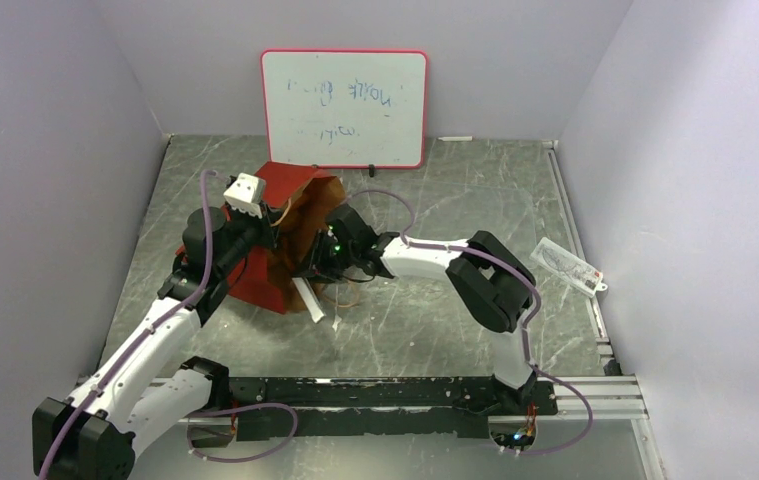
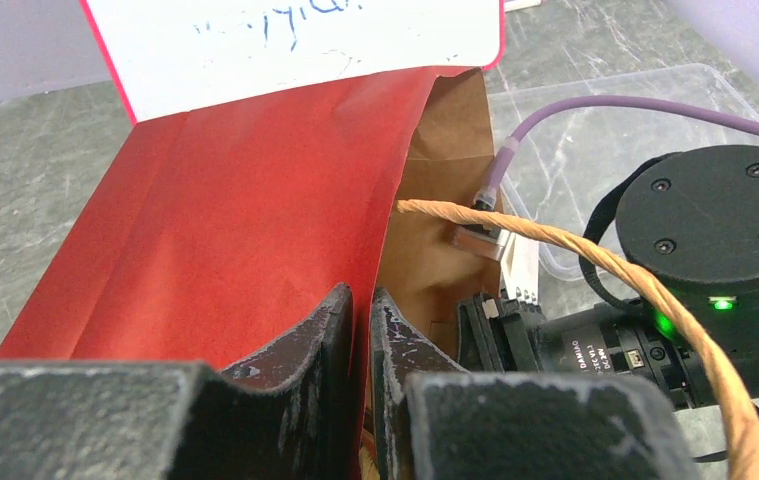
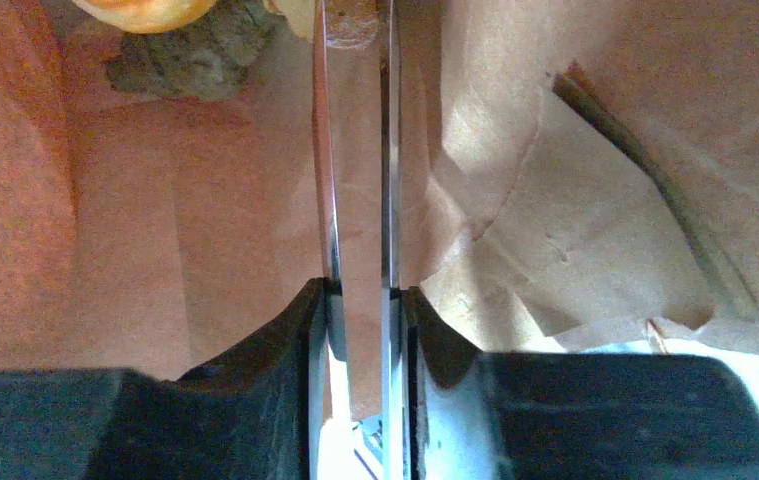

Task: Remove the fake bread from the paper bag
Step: Pick up the fake bread from the paper bag.

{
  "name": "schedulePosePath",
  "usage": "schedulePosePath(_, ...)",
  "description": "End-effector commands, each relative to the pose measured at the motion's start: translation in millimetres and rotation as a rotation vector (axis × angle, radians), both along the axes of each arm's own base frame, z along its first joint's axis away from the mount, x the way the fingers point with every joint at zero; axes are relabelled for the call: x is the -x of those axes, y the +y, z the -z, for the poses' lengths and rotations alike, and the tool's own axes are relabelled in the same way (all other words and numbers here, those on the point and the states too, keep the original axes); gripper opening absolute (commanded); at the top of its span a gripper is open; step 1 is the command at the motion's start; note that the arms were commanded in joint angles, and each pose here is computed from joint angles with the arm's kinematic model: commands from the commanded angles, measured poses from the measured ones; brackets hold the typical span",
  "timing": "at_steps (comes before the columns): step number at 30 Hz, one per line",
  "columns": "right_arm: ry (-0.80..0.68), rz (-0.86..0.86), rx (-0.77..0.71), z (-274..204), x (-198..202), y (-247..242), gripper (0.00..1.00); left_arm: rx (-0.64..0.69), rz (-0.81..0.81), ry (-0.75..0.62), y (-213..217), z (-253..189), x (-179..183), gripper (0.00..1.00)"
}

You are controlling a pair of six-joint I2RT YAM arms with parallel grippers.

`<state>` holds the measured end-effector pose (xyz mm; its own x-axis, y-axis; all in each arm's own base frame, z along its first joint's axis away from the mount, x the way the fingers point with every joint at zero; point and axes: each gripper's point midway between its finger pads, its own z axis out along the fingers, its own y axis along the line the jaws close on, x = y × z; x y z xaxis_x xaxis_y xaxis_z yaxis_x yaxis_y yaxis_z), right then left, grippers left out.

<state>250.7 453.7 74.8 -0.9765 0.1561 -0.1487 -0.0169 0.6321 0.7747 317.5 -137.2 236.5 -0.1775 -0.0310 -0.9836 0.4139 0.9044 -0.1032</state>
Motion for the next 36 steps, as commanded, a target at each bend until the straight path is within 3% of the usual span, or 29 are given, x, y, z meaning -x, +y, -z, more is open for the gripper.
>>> schedulePosePath(1, -0.021, 0.003, -0.050, -11, -6, 1, 0.20, 0.037, -0.031, -0.071, 0, -28, -8, 0.07)
schedulePosePath(8, -0.049, 0.036, -0.045, -22, 6, -25, 0.07, 0.048, -0.155, -0.053, 18, -31, -17, 0.07)
schedulePosePath(36, -0.336, 0.253, 0.028, -124, 39, -155, 0.04, 0.062, -0.350, 0.009, 46, -11, -27, 0.07)
